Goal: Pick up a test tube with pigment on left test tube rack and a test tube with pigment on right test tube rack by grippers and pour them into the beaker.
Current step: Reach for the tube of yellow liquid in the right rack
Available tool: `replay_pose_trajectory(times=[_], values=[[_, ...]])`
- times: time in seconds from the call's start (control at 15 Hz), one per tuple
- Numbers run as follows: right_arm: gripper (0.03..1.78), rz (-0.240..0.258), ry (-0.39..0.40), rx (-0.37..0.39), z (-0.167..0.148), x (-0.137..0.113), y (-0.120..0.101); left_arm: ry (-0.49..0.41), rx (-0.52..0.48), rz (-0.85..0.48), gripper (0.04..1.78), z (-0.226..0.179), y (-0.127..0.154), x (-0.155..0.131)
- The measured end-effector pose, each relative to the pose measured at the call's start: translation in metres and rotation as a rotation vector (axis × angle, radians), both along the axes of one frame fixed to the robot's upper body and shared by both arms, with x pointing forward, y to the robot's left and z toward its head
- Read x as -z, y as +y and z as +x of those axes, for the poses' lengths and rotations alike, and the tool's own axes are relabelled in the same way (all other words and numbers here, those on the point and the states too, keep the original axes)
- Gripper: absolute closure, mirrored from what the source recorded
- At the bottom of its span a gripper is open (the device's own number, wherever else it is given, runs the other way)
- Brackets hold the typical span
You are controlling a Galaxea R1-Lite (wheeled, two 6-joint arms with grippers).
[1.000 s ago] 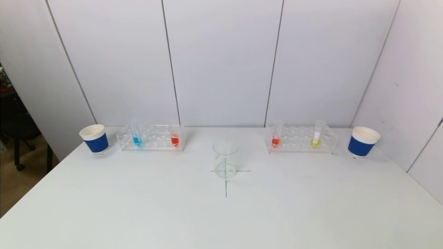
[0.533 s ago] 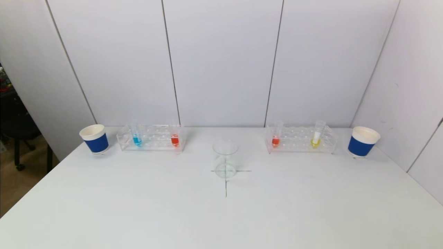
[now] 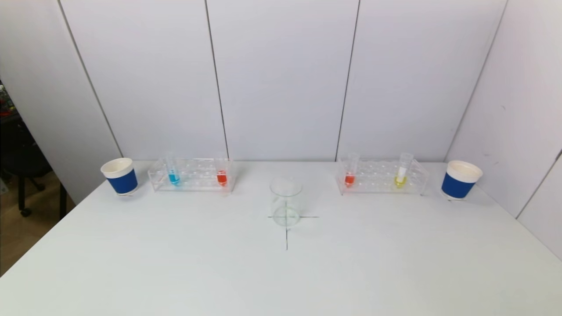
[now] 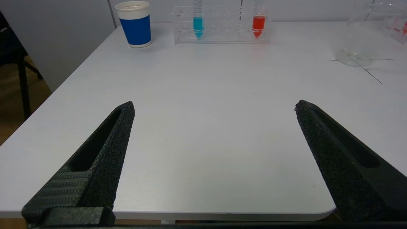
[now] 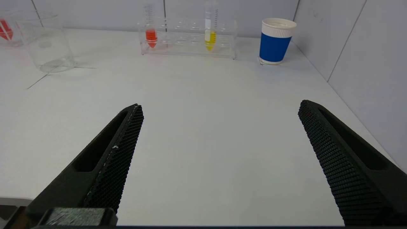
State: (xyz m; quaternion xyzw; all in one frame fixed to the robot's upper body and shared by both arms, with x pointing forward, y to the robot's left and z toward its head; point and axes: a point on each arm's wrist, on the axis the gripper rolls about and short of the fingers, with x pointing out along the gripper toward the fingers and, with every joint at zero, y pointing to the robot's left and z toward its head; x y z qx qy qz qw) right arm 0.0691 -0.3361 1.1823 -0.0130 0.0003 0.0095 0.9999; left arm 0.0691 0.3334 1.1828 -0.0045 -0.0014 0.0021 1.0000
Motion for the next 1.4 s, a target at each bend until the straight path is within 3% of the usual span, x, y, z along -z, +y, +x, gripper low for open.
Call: replay_pose_trajectory(times=[0.8,1.2,1.4], values=[[0.04,0.003,-0.031,0.020,-0.002,-0.009,0.000,0.000,0.000,0.000,0.06,0.000,0.000,0.000],[0.04,0.006,-0.055,0.002,-0.016,-0.056,0.000,0.000,0.000,0.000,0.06,0.000,0.000,0.000],[0.04,0.050,-0.045,-0.013,-0.009,-0.094,0.000,0.000,0.000,0.000,0.06,0.000,0.000,0.000]])
